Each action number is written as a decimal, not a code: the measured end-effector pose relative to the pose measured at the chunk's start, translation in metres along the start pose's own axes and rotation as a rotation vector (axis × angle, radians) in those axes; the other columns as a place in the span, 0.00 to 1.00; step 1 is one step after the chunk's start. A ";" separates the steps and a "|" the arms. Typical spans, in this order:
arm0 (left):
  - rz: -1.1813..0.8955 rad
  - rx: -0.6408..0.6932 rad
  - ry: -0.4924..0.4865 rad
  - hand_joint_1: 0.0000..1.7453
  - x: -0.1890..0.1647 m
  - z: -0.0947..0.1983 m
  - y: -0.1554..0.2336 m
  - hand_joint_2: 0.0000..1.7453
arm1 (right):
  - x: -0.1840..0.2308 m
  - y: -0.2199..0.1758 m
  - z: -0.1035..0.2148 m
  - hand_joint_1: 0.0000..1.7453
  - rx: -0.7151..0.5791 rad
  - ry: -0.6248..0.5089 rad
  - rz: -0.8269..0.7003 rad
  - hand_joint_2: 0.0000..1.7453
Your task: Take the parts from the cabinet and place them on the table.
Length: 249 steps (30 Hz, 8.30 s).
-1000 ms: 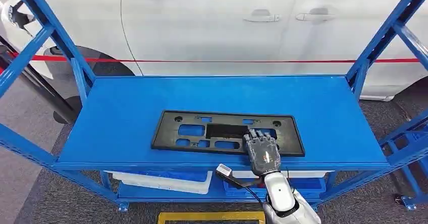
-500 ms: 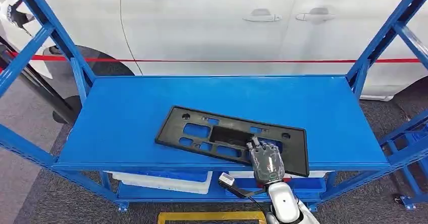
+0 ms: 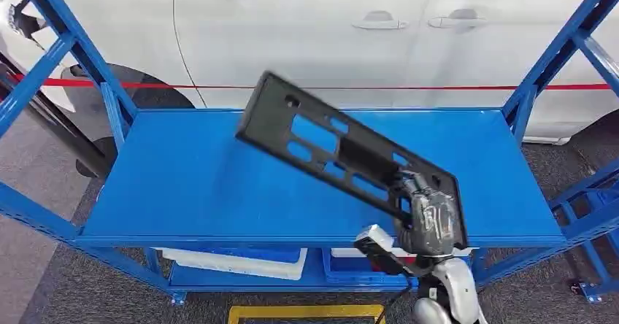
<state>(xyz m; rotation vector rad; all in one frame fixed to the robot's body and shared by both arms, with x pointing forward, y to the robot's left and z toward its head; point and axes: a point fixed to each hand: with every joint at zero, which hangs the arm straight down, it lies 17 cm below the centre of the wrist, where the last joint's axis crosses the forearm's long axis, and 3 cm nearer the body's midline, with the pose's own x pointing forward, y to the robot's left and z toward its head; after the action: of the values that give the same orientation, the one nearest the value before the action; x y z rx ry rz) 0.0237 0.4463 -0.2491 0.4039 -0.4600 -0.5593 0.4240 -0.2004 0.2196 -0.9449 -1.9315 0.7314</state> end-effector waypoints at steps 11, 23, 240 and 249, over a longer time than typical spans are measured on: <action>0.093 0.013 -0.079 0.00 0.010 0.007 -0.006 1.00 | 0.055 -0.142 0.005 1.00 -0.101 -0.190 -0.786 1.00; 0.388 -0.172 -0.296 0.00 0.056 0.039 -0.049 1.00 | 0.067 -0.145 0.086 1.00 -0.063 -0.222 -0.822 1.00; 0.223 -0.005 -0.076 0.00 0.036 -0.010 0.001 1.00 | 0.141 -0.127 0.161 1.00 -0.117 -0.128 -1.055 1.00; 0.213 -0.004 -0.079 0.00 0.037 -0.011 0.004 1.00 | 0.141 -0.127 0.161 1.00 -0.117 -0.129 -1.053 1.00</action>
<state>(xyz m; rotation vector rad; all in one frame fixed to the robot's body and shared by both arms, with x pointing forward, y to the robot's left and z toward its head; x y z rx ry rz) 0.0586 0.4308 -0.2448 0.3251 -0.5706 -0.3709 0.1903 -0.1739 0.3015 0.1408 -2.2235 0.0493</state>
